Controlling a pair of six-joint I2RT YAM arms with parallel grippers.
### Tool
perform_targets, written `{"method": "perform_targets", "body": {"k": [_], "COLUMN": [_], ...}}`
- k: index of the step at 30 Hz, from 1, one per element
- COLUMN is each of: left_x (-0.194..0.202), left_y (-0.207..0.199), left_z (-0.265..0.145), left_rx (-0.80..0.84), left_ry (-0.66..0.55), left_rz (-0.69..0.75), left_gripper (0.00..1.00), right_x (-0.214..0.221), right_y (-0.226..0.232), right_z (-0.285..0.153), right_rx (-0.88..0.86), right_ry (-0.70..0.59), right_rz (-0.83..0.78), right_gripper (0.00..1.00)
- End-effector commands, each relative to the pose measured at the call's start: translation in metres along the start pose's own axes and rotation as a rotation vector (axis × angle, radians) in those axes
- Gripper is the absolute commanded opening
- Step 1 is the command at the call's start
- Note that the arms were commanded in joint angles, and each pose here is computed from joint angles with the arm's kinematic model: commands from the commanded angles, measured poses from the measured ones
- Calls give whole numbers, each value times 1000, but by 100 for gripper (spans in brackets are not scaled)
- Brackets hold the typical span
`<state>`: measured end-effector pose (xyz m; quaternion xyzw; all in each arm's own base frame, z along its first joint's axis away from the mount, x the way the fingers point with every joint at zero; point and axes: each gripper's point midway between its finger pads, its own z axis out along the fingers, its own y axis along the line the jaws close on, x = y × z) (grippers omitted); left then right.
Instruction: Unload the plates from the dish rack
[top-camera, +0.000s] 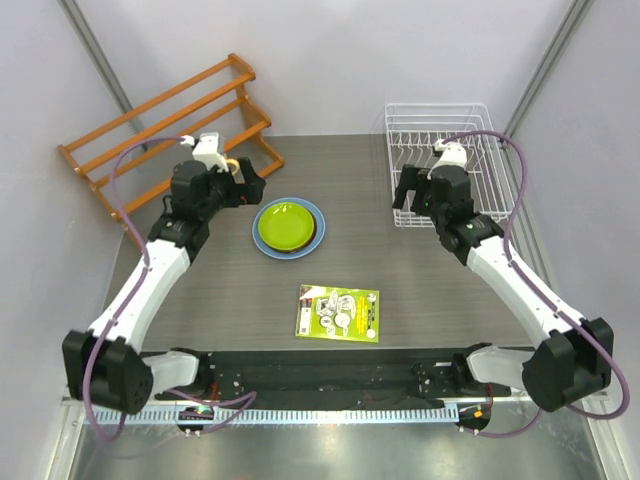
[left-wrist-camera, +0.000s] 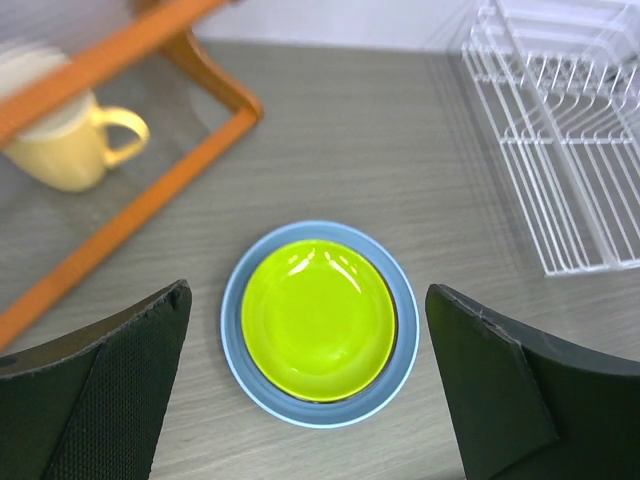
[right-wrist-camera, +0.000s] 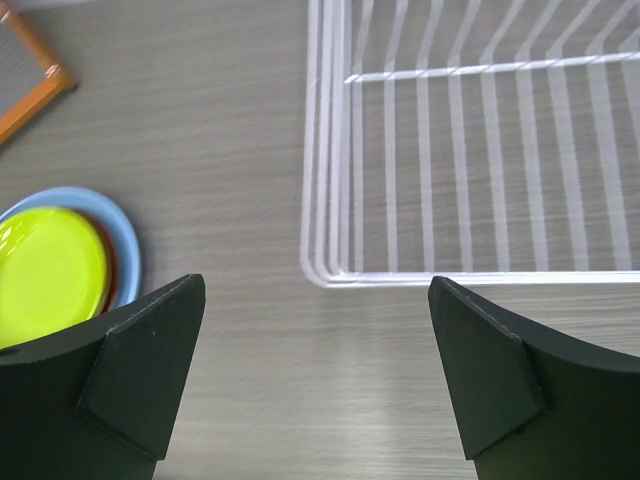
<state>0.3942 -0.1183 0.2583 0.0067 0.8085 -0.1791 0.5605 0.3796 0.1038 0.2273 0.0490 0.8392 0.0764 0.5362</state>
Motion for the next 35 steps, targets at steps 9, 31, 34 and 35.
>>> {"method": "perform_targets", "body": {"k": [9,31,34,35], "left_x": [-51,-17,-18,-16], "left_y": [-5,10,9,9], "left_z": [-61,-56,-55,-54], "left_rx": [-46,-157,-161,-163], "left_ry": [-211,-229,-242,-240], "left_rz": [113,91,91,90], "left_gripper": [99,100,99,99], "right_x": [-9,27,28,29], "right_y": [-79,-87,-88,-88], "right_z": [-25,-17,-17,-16], "right_rx": [349,351,354,354], "right_ry": [-215,-200,-203,-203], "right_rz": [-99,-92,-92,-92], "right_gripper": [100,100,100,100]}}
